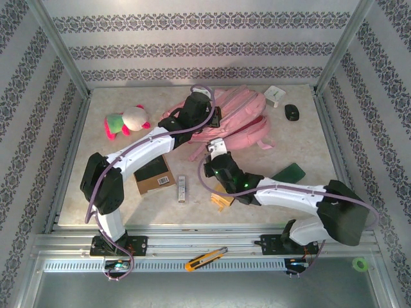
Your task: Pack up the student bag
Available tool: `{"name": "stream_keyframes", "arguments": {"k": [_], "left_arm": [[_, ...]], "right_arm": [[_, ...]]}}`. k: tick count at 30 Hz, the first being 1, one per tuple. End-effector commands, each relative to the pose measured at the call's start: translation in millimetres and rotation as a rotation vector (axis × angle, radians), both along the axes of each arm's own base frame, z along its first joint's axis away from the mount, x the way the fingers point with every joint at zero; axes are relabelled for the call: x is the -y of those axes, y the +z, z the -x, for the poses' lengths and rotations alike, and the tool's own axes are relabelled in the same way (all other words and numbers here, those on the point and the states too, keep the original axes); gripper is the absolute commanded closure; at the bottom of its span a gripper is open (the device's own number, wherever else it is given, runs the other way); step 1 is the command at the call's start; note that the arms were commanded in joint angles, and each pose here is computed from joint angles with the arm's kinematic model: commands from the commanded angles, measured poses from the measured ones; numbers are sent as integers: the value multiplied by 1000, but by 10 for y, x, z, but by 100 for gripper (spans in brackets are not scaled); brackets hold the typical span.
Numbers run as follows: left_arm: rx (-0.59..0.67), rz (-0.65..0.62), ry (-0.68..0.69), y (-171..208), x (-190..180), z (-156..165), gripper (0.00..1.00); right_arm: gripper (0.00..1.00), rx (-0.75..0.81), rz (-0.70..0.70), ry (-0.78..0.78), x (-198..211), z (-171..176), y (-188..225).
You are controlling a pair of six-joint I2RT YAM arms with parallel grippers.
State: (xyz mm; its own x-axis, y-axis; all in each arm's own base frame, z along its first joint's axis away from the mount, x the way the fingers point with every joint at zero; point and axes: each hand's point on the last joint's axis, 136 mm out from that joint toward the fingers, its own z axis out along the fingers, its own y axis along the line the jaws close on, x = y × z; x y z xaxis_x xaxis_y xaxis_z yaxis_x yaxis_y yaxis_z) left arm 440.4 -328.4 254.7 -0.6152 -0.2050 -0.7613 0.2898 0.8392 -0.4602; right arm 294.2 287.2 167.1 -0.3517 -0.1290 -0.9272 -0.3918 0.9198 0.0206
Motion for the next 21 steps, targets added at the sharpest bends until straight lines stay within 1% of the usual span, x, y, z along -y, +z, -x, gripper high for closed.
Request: {"name": "stream_keyframes", "arguments": {"k": [1, 8, 15, 17, 21], "left_arm": [[82, 180, -2, 535, 200, -57, 100], [83, 217, -29, 645, 275, -8, 100], [85, 228, -44, 696, 315, 38, 100], [80, 241, -64, 720, 367, 99, 100], [79, 250, -88, 728, 416, 129, 100]], "right_arm": [[100, 101, -59, 57, -331, 11, 271], [100, 103, -41, 36, -625, -123, 40], [100, 112, -28, 28, -766, -225, -22], [100, 113, -21, 29, -987, -363, -133], [100, 100, -29, 57, -1193, -490, -217]]}}
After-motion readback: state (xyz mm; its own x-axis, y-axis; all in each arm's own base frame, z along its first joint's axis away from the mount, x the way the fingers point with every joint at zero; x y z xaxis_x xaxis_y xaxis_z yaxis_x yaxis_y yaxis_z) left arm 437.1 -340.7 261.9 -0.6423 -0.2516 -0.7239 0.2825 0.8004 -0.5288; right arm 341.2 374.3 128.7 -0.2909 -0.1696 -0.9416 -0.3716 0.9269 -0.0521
